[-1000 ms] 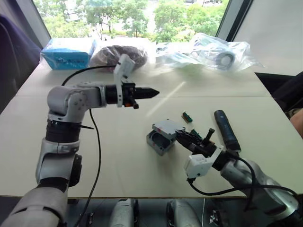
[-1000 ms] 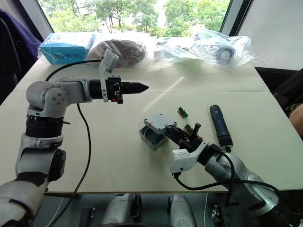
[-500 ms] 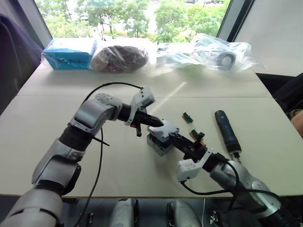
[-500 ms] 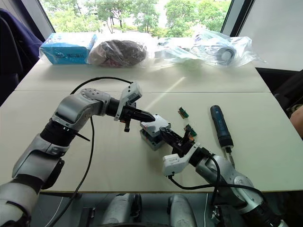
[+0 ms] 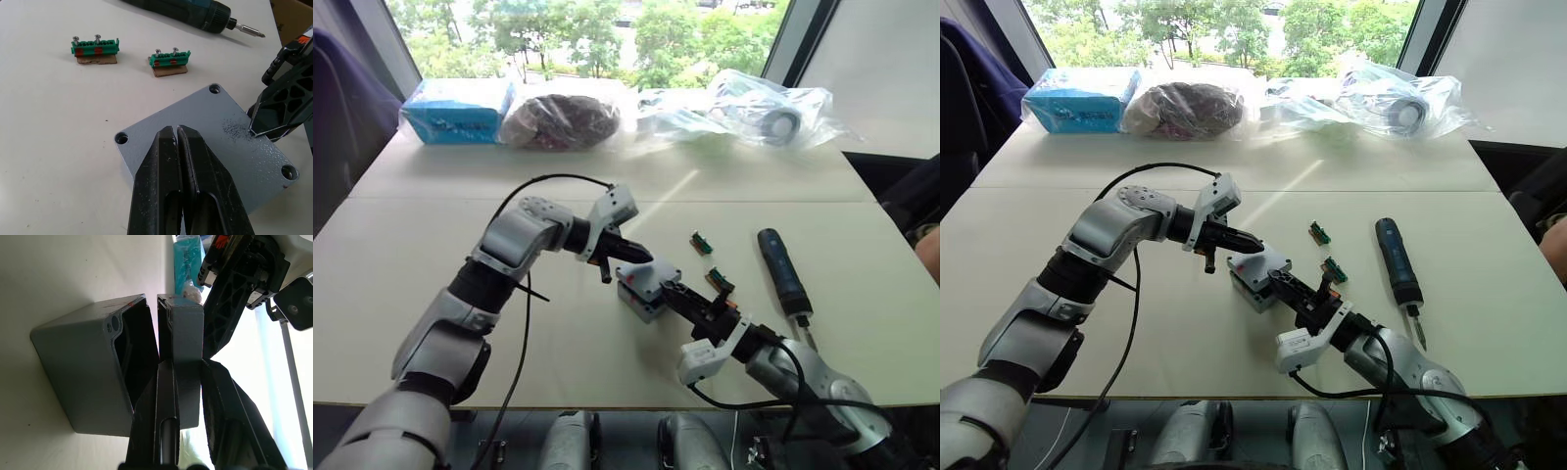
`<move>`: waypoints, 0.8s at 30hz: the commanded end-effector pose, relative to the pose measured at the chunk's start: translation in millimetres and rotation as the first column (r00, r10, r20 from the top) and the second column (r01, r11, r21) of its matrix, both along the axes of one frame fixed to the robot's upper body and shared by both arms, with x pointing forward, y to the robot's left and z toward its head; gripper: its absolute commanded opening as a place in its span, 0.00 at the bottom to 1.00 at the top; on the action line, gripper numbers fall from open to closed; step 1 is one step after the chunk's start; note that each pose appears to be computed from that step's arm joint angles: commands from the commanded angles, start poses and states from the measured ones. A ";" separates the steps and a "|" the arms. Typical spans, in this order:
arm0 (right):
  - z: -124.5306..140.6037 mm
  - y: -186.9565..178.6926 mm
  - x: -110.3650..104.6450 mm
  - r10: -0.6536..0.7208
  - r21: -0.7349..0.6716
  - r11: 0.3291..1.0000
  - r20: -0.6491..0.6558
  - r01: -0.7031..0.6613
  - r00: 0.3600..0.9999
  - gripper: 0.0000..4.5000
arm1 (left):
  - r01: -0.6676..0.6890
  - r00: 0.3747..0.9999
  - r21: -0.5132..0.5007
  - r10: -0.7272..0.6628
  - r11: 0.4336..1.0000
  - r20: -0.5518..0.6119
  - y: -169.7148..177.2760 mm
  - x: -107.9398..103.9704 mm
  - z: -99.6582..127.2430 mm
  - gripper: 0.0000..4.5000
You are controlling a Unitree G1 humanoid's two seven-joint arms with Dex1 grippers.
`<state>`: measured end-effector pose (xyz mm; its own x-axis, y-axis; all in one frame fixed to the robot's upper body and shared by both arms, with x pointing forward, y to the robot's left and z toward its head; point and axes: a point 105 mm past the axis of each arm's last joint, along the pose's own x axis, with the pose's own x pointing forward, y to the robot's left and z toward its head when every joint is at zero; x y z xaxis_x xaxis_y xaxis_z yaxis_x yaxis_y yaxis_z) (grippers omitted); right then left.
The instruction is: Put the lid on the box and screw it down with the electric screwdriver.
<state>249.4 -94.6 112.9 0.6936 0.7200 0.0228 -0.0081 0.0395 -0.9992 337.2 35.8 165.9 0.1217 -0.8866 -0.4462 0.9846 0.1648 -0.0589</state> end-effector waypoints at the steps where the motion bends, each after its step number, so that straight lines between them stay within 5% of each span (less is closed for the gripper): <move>1: 9.5 0.6 -5.6 0.004 0.017 1.000 0.062 -0.005 0.998 0.03 | 0.007 0.999 -0.027 -0.006 1.000 0.044 -1.8 -0.2 13.8 0.02; 24: -0.5 6.0 -9.8 -0.027 0.001 1.000 0.066 0.027 0.997 0.03 | 0.059 0.996 0.032 -0.061 0.998 0.064 -7.3 -9.9 -3.7 0.02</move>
